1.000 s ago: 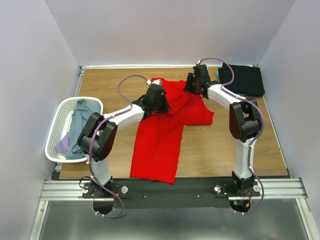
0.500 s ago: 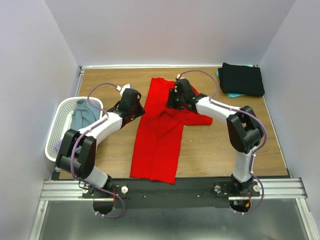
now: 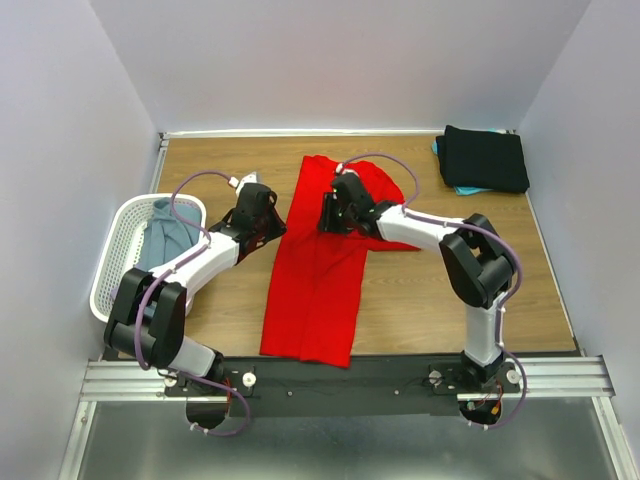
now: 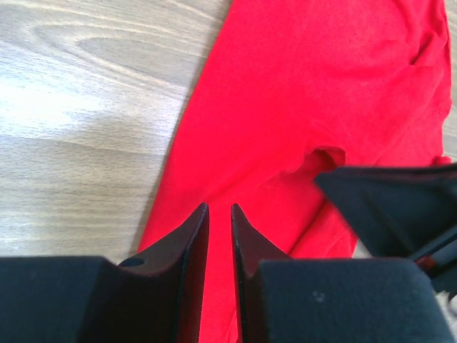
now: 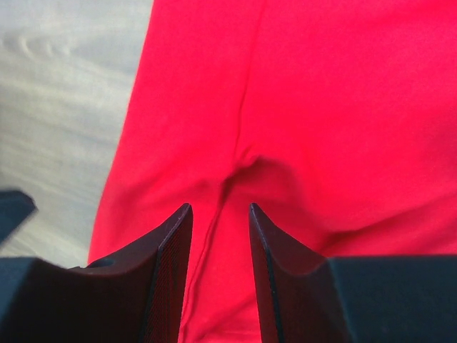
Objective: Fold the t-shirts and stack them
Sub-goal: Fold the tshirt
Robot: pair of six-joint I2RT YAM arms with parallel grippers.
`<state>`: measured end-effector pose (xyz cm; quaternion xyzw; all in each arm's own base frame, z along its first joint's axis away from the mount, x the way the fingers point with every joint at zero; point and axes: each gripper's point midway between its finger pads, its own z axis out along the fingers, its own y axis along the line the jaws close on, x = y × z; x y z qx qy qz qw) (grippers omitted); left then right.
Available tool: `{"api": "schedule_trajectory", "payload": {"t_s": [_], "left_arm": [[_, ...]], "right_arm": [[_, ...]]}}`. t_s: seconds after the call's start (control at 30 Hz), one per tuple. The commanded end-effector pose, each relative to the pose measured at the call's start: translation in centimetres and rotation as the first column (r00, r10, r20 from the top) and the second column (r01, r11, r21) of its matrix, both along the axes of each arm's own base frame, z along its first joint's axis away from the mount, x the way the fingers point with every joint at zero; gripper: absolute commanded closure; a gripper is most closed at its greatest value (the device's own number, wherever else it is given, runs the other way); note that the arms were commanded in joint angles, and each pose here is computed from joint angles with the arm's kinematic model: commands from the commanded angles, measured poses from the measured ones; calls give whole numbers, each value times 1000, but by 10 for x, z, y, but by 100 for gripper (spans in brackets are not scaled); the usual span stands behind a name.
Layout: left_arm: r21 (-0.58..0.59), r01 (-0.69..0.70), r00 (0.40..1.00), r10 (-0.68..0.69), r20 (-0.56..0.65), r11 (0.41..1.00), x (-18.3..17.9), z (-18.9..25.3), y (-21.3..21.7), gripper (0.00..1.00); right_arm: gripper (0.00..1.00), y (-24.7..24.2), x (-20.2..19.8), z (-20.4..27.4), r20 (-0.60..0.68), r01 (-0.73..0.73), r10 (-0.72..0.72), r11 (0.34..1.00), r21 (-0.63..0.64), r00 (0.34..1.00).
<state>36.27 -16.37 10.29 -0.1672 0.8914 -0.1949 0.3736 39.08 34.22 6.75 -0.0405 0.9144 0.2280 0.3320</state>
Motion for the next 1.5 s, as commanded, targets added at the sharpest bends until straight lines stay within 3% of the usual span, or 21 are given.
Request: {"api": "schedule_trajectory", "payload": {"t_s": [0.0,0.3,0.83,1.23,1.47], "left_arm": [[-7,21,999,-21,31,1000,1,7,0,74],[-10,29,999,-28,26,1000,-1,3,0,75],[-18,36,999,-35,25,999,-3,0,1,76],[-18,41,999,-40,20,999,-2,-4,0,76],[-16,42,999,-41,18,999,-3,-6,0,75]], "right_arm": [[55,7,-20,-15,-17,0,0,1000,-23,1000],[55,14,-31,-30,-37,-16,14,999,-42,999],[57,29,-94,-38,-80,-60,56,997,-51,995],[70,32,-105,-42,-93,-68,63,996,-55,994],[71,39,-105,-35,-80,-81,77,996,-44,994]]}}
